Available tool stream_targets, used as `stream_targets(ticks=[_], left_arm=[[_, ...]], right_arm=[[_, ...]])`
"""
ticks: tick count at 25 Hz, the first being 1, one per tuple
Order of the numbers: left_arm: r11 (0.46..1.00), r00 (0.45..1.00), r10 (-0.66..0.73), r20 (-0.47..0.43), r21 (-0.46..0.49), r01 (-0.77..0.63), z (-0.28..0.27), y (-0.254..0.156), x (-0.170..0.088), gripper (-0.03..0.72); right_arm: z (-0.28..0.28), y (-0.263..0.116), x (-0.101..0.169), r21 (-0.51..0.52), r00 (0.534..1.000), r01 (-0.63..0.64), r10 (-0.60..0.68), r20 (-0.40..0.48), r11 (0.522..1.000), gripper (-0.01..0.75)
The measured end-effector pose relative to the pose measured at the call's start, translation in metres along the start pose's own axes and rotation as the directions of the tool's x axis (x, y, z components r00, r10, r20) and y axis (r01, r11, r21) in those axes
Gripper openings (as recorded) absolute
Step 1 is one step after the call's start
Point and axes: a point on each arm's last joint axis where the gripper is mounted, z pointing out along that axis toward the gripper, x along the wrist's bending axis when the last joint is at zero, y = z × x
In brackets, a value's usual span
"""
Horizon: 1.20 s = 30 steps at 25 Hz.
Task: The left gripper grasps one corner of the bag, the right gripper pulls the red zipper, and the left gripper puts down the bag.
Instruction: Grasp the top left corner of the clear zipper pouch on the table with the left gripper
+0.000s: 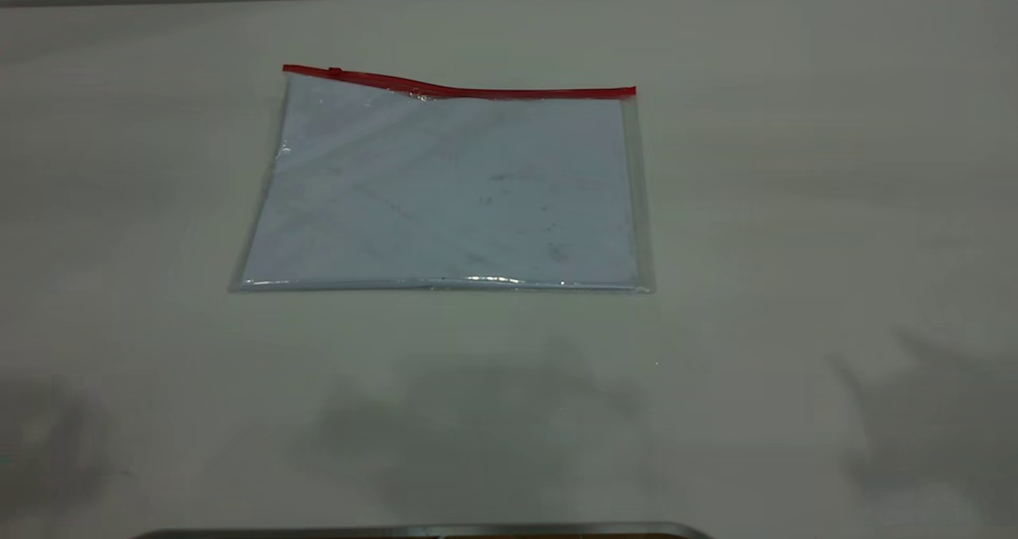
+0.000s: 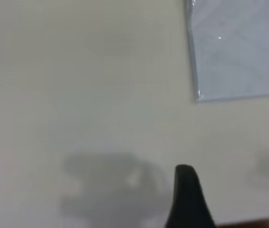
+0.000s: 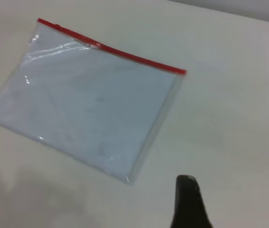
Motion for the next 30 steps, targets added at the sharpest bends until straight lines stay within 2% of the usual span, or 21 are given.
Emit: stream_targets(ticks=[6, 12, 15, 23, 27, 30], left_arm=[[0.998, 1.0, -0.016, 0.003, 0.064, 0.016, 0.058, 0.033, 0.008, 0.588], [0.996, 1.0, 0.0, -0.007, 0.095, 0.001, 0.112, 0.068, 0.017, 0.588], [0.992, 1.0, 0.025, -0.003, 0.124, -0.025, 0.141, 0.085, 0.021, 0.588], [0.979, 0.998, 0.053, 0.039, 0.193, -0.06, 0.23, 0.12, 0.03, 0.588], [0.971, 0.988, 0.077, 0.136, 0.215, -0.105, 0.277, 0.124, 0.028, 0.588], [0.968, 0.967, 0.089, 0.241, 0.206, -0.141, 0.31, 0.125, 0.023, 0.588]], right_arm=[[0.069, 0.029, -0.021, 0.048, 0.996, -0.007, 0.012, -0.094, 0.999, 0.547], [0.138, 0.036, -0.032, 0.082, 0.965, -0.001, 0.022, -0.261, 0.997, 0.547], [0.166, 0.038, -0.035, 0.087, 0.955, 0.003, 0.023, -0.295, 0.996, 0.547], [0.236, 0.035, -0.009, 0.129, 0.922, 0.069, -0.014, -0.387, 0.989, 0.547], [0.259, 0.034, 0.012, 0.131, 0.903, 0.091, -0.026, -0.428, 0.987, 0.547], [0.271, 0.032, 0.026, 0.133, 0.891, 0.104, -0.032, -0.454, 0.986, 0.547]])
